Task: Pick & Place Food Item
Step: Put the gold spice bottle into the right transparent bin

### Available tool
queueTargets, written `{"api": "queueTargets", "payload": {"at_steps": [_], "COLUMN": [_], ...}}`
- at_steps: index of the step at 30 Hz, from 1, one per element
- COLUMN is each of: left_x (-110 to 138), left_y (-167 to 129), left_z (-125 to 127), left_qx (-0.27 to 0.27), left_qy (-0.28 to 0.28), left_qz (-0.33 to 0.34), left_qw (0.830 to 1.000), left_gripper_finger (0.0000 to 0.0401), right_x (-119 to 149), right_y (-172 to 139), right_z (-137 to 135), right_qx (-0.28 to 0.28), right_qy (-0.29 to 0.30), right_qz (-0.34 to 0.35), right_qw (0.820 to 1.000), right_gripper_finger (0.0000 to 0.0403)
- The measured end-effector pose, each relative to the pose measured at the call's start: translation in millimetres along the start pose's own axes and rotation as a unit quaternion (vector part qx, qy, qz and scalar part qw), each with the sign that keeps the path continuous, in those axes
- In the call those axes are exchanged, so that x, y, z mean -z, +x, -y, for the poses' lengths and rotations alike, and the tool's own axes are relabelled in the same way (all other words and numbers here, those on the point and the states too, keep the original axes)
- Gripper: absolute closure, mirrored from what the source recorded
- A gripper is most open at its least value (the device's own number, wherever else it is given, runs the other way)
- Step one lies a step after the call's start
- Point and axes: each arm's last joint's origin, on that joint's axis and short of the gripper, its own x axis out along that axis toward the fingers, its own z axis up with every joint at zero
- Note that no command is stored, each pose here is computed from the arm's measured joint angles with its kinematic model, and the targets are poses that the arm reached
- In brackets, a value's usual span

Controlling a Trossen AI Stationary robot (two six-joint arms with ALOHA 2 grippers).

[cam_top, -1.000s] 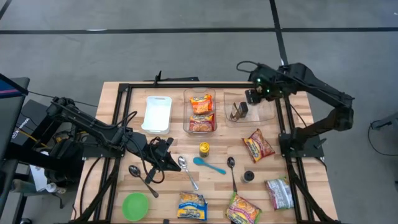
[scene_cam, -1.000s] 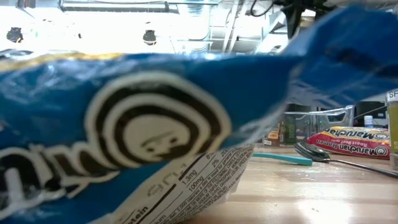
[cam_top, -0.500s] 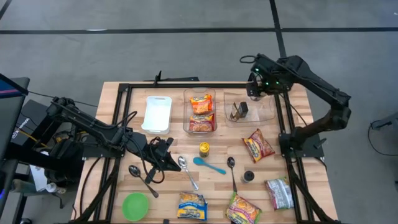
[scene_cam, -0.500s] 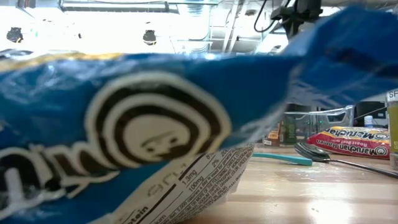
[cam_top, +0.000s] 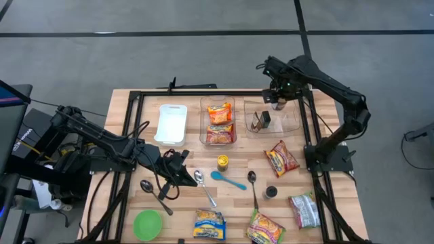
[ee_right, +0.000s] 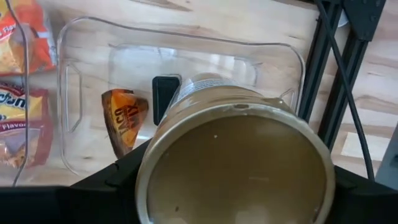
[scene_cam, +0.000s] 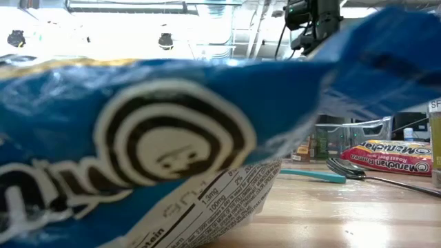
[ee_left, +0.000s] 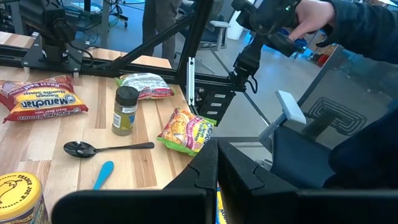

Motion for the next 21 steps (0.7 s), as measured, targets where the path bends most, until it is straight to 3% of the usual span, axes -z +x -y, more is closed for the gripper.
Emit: {"api": "queueTargets", "payload": {"at_steps": [10, 21], "left_x": [0.0, 0.0], "left_y": [0.0, 0.0], "left_z": [0.0, -0.1], "left_qx": [0.0, 0.0], "left_qy": [0.0, 0.0], "left_qz": [0.0, 0.0], "left_qw": [1.0, 1.0], "left_gripper_finger": [0.0401, 0.0401], "right_x": [7.2, 29.2], "right_y": [-5.9, -12.9], "right_z": [-1.6, -21.2], "right_qx": [-0.018, -0.033], "right_qy": [0.043, 0.002], "right_qz": [-0.002, 0.0], "right_qw": [0.999, 0.999], "right_gripper_finger": [0.0131, 0.0131]}}
